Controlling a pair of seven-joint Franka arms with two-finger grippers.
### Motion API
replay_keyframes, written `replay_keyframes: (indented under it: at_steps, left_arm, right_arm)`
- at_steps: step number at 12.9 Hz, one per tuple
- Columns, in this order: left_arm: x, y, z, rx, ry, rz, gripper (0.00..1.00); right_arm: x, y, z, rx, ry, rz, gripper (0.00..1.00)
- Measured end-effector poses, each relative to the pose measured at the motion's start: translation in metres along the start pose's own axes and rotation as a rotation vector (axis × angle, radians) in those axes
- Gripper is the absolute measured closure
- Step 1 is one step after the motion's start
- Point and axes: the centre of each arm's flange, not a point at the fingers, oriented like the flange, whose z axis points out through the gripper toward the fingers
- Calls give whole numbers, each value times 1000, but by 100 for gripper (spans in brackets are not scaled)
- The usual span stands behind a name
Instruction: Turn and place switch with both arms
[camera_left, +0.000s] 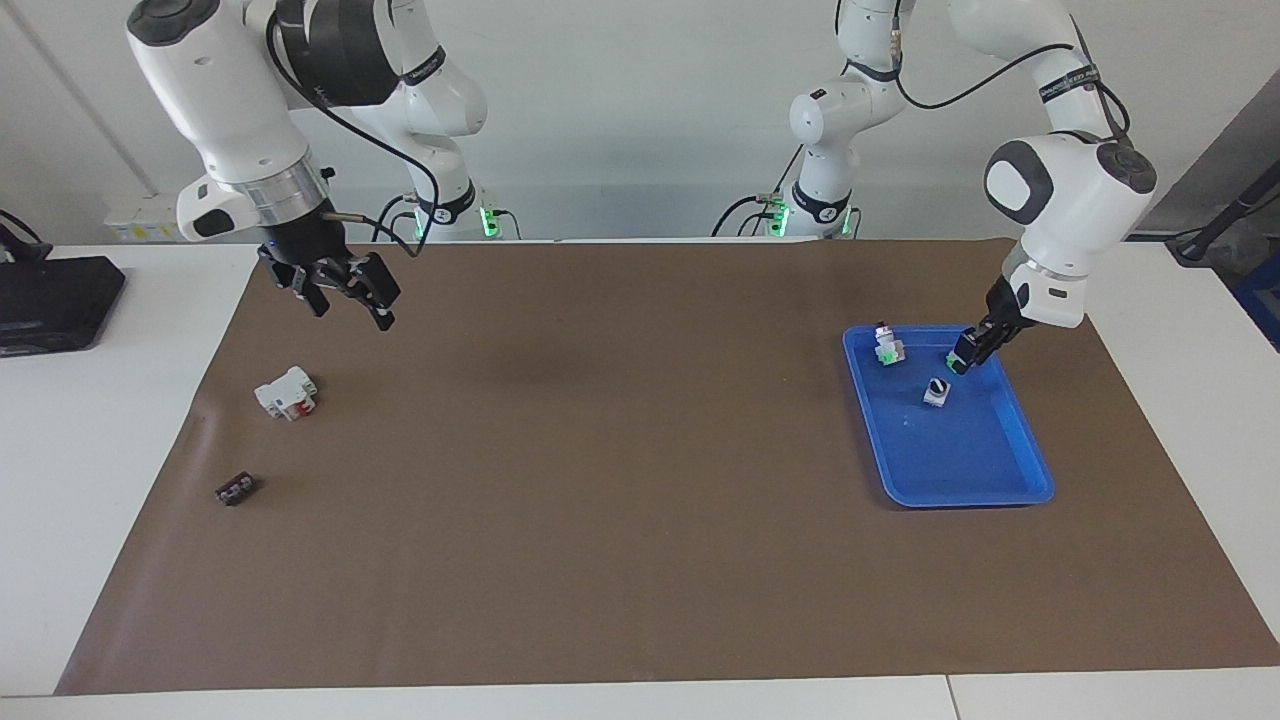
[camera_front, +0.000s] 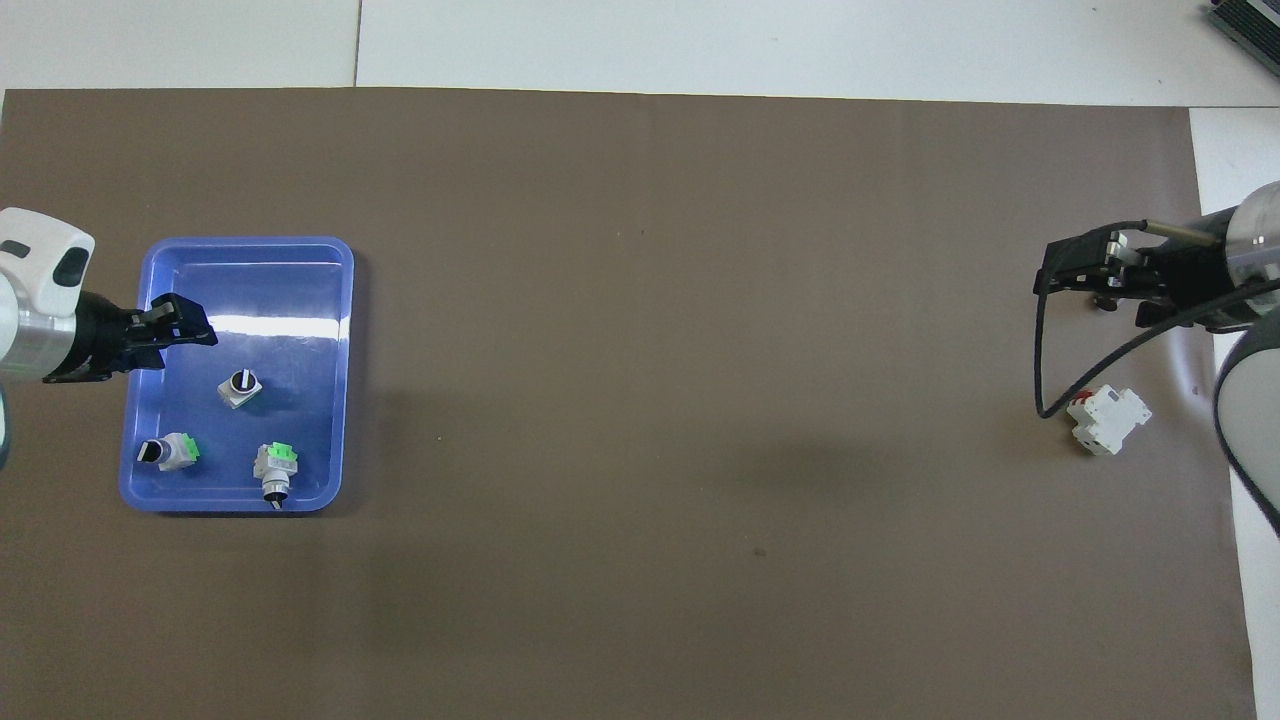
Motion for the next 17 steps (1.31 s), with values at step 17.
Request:
replay_keyframes:
  at_steps: [17]
  left_arm:
    - [-23,139,-158,107,-62,433,17]
  right_arm:
    - [0,24,-6,-19,-59,2,0]
